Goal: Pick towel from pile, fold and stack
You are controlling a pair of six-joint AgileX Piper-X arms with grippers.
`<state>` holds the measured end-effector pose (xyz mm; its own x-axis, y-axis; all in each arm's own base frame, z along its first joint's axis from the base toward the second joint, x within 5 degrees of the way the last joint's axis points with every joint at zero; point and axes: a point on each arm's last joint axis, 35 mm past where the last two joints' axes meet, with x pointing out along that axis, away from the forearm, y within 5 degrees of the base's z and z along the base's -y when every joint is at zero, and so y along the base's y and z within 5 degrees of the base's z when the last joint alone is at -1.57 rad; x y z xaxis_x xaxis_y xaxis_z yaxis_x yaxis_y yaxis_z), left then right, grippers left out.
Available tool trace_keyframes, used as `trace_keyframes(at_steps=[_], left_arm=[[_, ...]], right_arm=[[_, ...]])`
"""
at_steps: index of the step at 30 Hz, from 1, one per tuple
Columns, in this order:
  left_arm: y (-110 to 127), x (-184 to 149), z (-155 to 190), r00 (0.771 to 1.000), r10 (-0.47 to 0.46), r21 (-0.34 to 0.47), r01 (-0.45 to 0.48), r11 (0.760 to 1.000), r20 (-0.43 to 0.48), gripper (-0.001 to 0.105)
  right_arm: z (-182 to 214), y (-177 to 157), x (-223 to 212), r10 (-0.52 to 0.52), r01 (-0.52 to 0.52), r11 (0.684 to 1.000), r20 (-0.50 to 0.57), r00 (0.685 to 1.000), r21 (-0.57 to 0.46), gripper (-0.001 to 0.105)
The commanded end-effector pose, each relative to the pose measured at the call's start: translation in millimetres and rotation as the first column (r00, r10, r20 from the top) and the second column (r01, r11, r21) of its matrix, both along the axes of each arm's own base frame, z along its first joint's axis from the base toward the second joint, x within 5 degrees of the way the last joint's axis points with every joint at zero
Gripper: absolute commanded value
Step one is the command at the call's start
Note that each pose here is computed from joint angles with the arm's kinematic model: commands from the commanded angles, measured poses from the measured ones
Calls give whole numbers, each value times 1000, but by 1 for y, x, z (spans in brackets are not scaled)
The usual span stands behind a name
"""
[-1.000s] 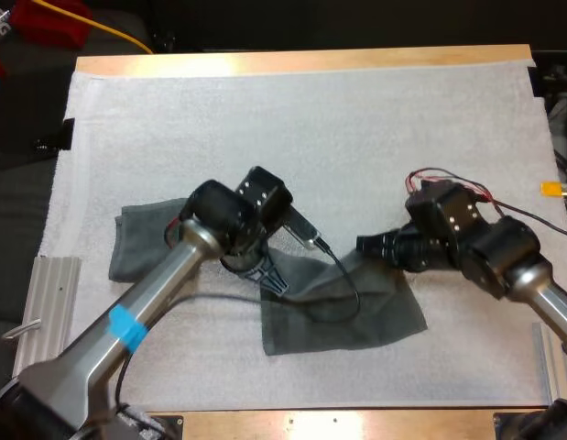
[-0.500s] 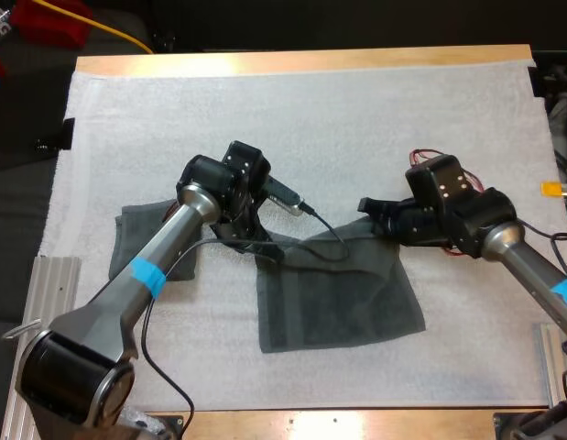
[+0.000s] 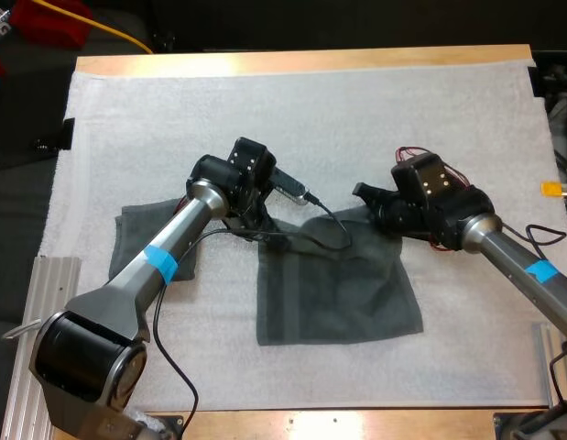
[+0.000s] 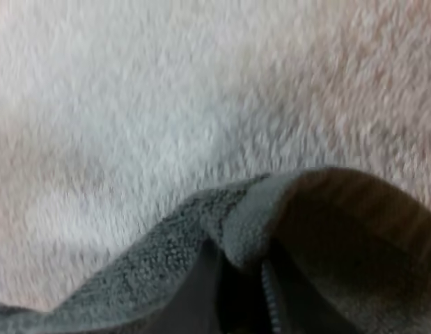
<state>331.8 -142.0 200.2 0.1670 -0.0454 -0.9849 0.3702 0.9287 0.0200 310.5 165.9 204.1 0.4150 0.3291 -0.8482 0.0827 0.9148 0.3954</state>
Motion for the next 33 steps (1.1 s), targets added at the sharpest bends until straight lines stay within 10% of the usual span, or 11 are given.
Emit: trace_keyframes(at_steps=[1,12,15,19,33], left_arm=[[0,2,1,1000,4,9,-4,1000,24,0],[0,6,2,997,37,42,-40,998,72,1],[0,7,2,996,37,41,-41,998,79,17],[0,7,2,996,37,41,-41,998,79,67],[8,-6,0,999,44,159,-41,986,-13,66]], right_arm=[[3,-1,3,-34,34,999,33,999,-10,1],[4,-4,6,-159,163,985,85,984,-52,1],[4,-5,7,-195,202,978,99,976,-61,1],[6,-5,9,-206,214,975,126,970,-60,2],[14,-4,20,-143,151,988,231,962,-20,69]])
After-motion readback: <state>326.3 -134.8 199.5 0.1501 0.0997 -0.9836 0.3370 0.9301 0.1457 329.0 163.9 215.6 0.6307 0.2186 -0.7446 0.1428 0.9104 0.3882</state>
